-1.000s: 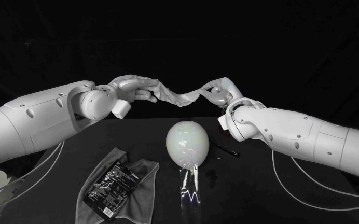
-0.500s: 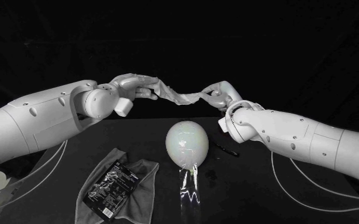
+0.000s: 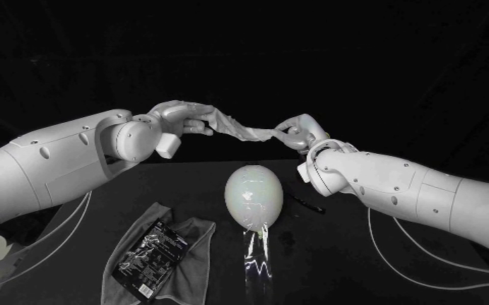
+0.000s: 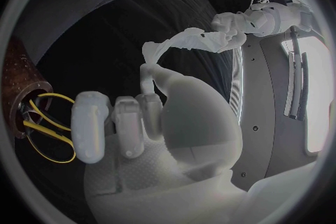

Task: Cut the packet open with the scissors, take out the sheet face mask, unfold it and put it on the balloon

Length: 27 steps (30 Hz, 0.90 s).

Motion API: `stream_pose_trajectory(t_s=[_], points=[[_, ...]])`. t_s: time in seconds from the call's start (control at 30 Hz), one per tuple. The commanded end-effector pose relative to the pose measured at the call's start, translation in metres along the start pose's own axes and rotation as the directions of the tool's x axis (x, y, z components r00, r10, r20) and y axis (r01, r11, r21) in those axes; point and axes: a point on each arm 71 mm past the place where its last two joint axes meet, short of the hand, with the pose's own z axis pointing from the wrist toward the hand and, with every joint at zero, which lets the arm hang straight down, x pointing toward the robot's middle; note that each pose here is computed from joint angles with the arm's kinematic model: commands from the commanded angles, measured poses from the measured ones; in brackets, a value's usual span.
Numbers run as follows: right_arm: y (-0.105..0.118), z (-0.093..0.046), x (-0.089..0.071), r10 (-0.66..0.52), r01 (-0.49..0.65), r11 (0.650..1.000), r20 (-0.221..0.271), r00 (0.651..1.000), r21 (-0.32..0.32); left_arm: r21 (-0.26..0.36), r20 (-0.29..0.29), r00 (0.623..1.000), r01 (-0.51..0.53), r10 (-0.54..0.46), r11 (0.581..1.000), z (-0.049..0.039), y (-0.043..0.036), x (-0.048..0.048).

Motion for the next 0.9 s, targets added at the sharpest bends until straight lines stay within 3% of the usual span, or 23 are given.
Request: stream_pose_trajectory(t_s=[0.03,0.43,0.9], points=[[-0.0015,0.0003,0.0008,-0.017,0.017,1.000,-0.015,1.000,-0.001,0.012,0.005,1.000,0.009,-0.009,1.000,0.0000,-0.0029,-0.0001],[-0.0079,-0.0010,0.0000,-0.024,0.024,1.000,-0.014,1.000,0.013,0.005,0.011,1.000,0.009,-0.009,1.000,-0.0011,-0.0024,-0.0026],[-0.0027,-0.0053,0.0032,-0.008,0.007,1.000,-0.011,1.000,-0.012,-0.012,-0.001,1.000,-0.003,0.003,1.000,-0.0001,-0.0013,0.0016]])
